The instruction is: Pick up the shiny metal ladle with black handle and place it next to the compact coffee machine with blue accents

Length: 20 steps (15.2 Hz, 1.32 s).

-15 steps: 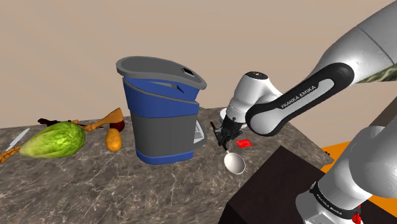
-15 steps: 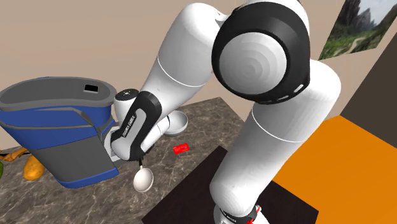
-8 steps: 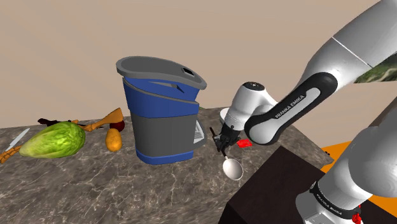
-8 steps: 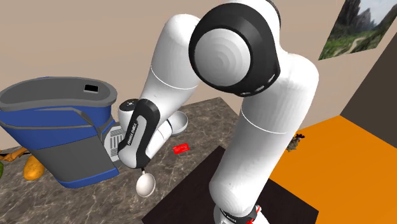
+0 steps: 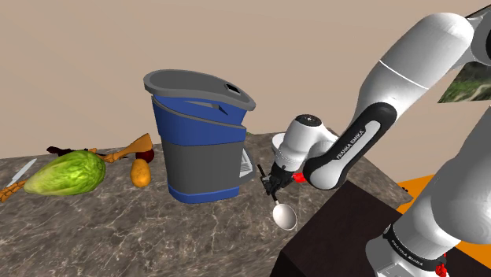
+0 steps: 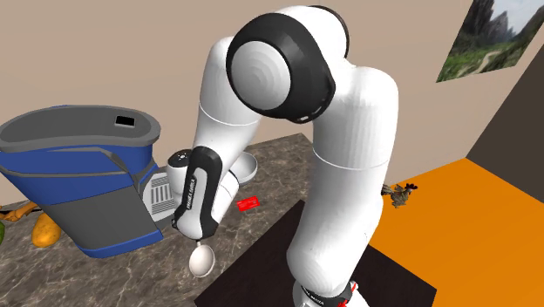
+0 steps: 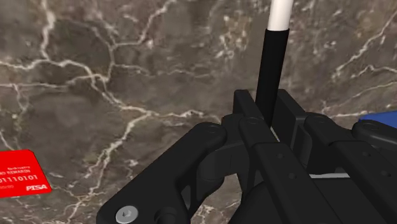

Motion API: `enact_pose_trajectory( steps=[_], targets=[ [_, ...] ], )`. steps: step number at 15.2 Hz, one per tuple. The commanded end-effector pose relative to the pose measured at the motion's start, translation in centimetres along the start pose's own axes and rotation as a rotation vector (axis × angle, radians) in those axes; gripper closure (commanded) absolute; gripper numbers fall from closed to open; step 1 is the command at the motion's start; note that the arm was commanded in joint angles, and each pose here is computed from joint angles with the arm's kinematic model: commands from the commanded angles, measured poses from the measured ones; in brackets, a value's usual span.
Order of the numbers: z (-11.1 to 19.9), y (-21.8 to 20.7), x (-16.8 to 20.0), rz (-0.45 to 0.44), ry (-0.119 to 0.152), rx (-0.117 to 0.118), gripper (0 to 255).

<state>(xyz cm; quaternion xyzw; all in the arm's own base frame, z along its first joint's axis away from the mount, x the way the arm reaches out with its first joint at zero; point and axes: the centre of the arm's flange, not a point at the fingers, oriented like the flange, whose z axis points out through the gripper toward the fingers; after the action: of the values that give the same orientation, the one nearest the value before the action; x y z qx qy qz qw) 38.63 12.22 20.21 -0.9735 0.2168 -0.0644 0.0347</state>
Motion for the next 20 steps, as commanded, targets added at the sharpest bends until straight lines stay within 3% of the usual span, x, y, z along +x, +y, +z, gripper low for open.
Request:
enact_pose_trajectory(
  steps=[1,5,13,14,19,20],
  targets=[
    [1.0,0.2,0.0,-0.001,0.0,0.001,255],
    [3.1,0.4,-0.3,-0.001,0.0,0.001,255],
    [3.1,0.4,-0.3,-0.001,0.0,0.001,255],
    [3.1,0.4,-0.3,-0.001,0.0,0.001,0],
    [3.1,0.4,-0.3,-0.001,0.0,0.001,0],
    [1.8,0.4,-0.3,-0.001,0.0,0.001,0]
  ],
)
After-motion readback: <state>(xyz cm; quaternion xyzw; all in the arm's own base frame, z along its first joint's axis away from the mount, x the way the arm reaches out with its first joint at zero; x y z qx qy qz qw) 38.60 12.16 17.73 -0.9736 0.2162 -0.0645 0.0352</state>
